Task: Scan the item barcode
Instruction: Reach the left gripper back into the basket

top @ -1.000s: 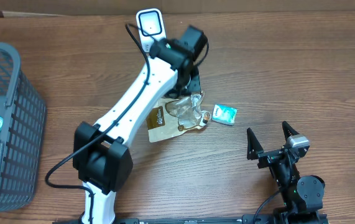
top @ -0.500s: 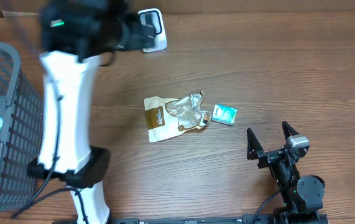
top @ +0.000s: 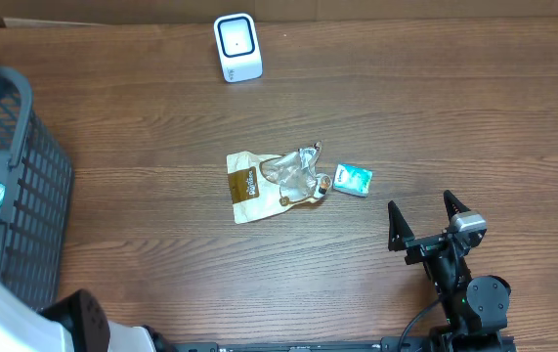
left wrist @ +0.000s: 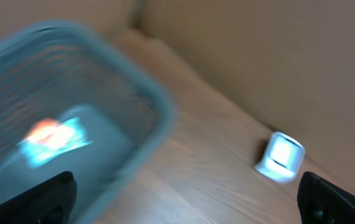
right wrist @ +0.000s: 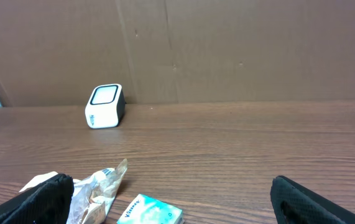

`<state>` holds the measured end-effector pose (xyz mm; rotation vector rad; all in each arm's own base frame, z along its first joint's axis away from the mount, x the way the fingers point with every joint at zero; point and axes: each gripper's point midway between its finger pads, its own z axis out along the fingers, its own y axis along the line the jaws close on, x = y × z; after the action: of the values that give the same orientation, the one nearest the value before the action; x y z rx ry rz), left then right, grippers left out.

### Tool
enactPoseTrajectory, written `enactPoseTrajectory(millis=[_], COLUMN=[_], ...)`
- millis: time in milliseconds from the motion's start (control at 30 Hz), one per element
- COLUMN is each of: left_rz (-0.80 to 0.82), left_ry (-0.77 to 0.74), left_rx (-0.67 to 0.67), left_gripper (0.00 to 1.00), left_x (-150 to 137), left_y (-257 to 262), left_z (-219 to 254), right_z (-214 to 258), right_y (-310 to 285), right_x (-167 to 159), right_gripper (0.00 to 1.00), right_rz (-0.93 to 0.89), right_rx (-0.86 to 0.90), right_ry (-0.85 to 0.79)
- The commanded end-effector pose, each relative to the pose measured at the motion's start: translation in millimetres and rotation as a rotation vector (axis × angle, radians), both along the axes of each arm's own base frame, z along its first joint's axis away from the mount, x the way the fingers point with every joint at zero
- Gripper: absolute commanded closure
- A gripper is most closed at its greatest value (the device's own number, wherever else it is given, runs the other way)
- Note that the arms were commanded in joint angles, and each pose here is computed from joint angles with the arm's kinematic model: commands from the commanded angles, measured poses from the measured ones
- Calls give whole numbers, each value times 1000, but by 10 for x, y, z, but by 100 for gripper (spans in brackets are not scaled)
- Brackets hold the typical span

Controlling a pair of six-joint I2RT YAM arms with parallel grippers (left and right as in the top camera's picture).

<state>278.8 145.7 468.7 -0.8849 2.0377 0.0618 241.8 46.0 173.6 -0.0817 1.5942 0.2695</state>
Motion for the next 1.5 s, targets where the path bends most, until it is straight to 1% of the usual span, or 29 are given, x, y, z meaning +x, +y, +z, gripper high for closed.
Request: enactPoseTrajectory(millis=[0,167,267,367,667,767,867,1000,1133,1200,1367,1467], left_rz=[137,295,369,414,348,331,332,317,347,337,336,348], left_ry=[104,272,345,385,493,502,487,476,502,514,540,571], left_rx=[-76,-217,-227,-220,-175,-166,-152,-115,-89,-89,-104,-89], left_gripper=[0,0,0,2,8,10,11,16,18,20,20,20], left_x=[-135,-332,-403,-426,-298,-255,-202,-135,-118,-81,-8,-10], left_y=[418,883,1144,1330,1570,1617,1675,1765,1901,1941,2035,2112], left_z=[-348,-1011,-1341,-1584,-2373,-2621,-2785,-2958,-3120,-3215,-3487,-3621], right_z=[-22,-22,-22,-22,-22,-22,-22,-22,-22,-22,-22,-22], right_y=[-11,-11,-11,-11,-11,-11,-11,-11,-11,-11,-11,-11], right_x=[3,3,3,3,3,3,3,3,3,3,3,3], right_gripper=[0,0,0,0,0,0,0,0,0,0,0,0], right_rz=[-5,-5,-5,-5,-5,-5,-5,-5,-5,-5,-5,-5], right_rx=[2,2,2,2,2,2,2,2,2,2,2,2], right_ry=[-2,-2,-2,-2,-2,-2,-2,-2,-2,-2,-2,-2])
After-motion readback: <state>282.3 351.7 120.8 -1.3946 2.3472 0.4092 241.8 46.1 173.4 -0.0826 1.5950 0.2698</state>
